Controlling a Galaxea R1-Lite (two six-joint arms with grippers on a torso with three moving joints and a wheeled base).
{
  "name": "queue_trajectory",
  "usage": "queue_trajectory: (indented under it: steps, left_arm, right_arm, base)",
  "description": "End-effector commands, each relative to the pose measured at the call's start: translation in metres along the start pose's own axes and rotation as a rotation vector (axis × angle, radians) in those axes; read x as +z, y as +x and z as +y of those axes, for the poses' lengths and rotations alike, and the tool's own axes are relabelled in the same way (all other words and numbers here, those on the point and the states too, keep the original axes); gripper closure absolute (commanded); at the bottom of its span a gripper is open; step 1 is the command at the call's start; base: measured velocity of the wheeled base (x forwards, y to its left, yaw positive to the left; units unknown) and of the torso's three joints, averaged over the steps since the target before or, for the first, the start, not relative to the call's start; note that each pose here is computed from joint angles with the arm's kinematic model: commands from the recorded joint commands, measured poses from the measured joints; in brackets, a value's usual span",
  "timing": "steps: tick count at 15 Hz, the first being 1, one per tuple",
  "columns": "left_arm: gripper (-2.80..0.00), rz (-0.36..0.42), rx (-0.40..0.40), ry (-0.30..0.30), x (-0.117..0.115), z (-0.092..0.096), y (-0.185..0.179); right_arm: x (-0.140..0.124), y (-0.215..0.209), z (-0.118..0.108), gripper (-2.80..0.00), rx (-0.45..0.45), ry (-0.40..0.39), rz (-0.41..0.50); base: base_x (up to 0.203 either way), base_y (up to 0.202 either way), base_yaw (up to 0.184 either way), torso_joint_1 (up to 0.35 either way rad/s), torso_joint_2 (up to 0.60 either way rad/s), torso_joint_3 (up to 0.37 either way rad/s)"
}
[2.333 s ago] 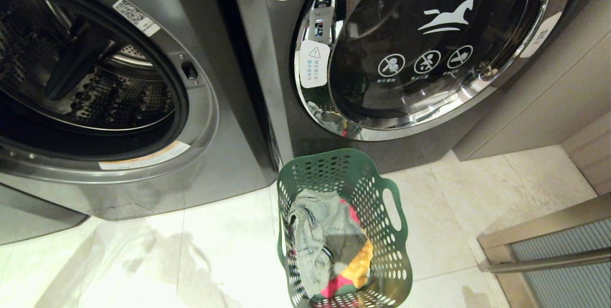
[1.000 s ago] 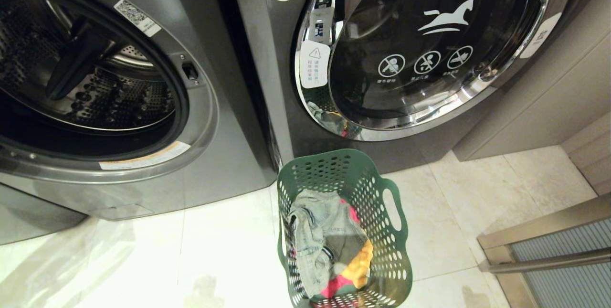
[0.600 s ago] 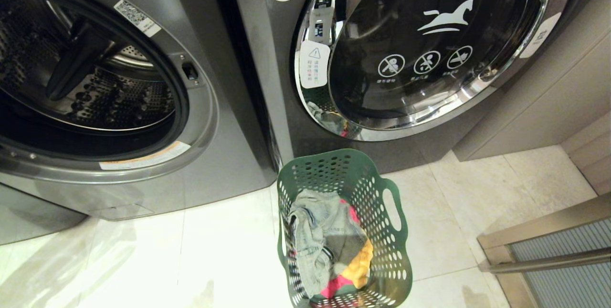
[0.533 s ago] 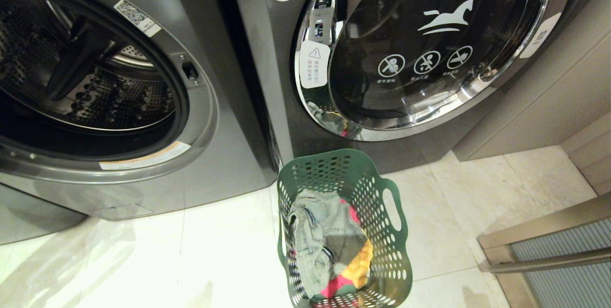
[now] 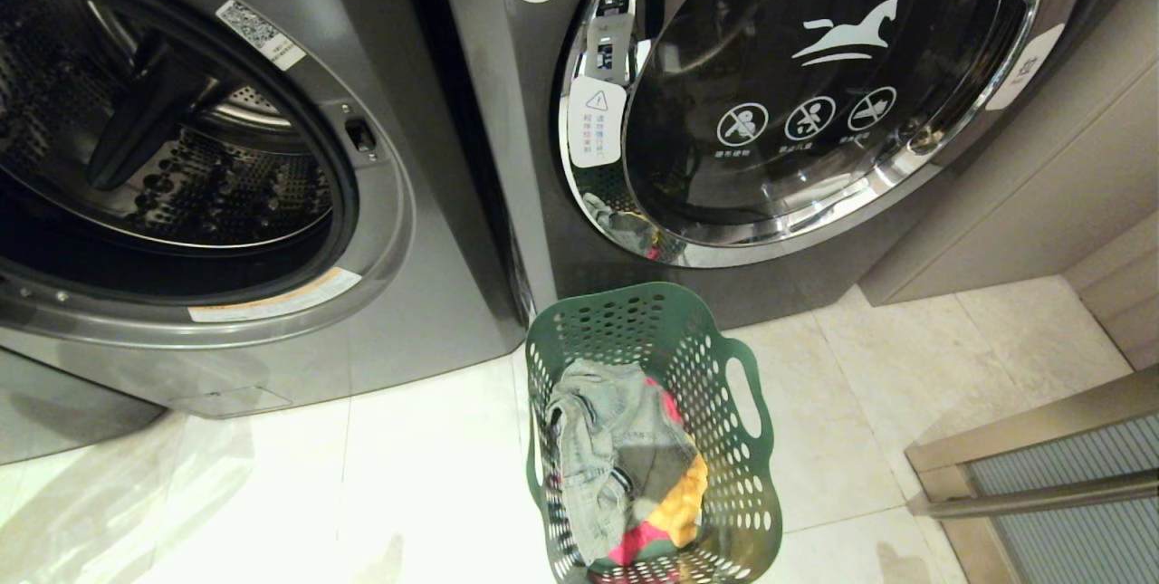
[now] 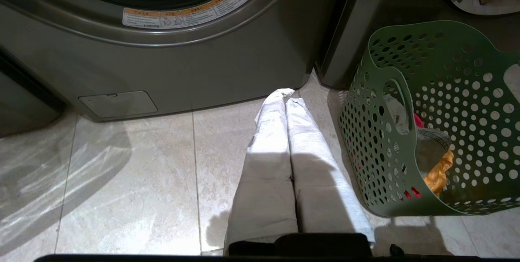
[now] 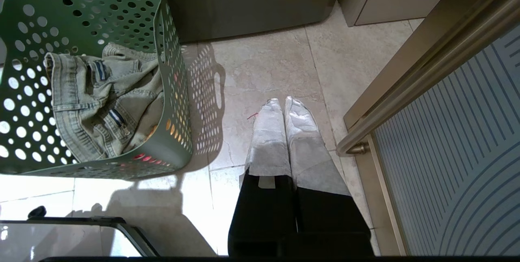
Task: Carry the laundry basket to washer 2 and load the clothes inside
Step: Open the lid of the washing machine
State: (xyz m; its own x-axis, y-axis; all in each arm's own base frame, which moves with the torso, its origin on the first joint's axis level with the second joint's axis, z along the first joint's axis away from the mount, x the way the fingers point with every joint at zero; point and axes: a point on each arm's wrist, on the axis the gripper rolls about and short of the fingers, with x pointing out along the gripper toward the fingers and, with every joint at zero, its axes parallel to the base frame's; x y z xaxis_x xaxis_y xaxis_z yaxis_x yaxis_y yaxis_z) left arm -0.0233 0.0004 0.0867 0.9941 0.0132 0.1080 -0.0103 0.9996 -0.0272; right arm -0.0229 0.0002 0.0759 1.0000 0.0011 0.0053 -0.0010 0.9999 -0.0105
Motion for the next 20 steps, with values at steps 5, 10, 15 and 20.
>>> queue_trajectory:
  steps: [5, 10, 15, 20]
  left_arm:
    - [0.0, 0.039, 0.002, 0.0, -0.0113, 0.0003, 0.002]
    - [0.0, 0.039, 0.002, 0.0, -0.0113, 0.0003, 0.002]
    - [0.0, 0.039, 0.002, 0.0, -0.0113, 0.0003, 0.002]
    - [0.0, 0.039, 0.002, 0.002, -0.0113, 0.0003, 0.002]
  right_arm:
    - [0.0001, 0.0, 0.0, 0.0, 0.0, 0.0, 0.0]
    - [0.0001, 0.0001, 0.0, 0.0, 0.0, 0.0, 0.001]
    - [0.0001, 0.0001, 0.0, 0.0, 0.0, 0.0, 0.001]
    - [0.0001, 0.0001, 0.0, 0.0, 0.0, 0.0, 0.001]
  base:
    - [0.0, 0.0, 0.0, 0.0, 0.0, 0.0]
    - [0.0, 0.0, 0.0, 0.0, 0.0, 0.0]
    - [0.0, 0.0, 0.0, 0.0, 0.0, 0.0]
    - [0.0, 0.0, 0.0, 0.0, 0.0, 0.0]
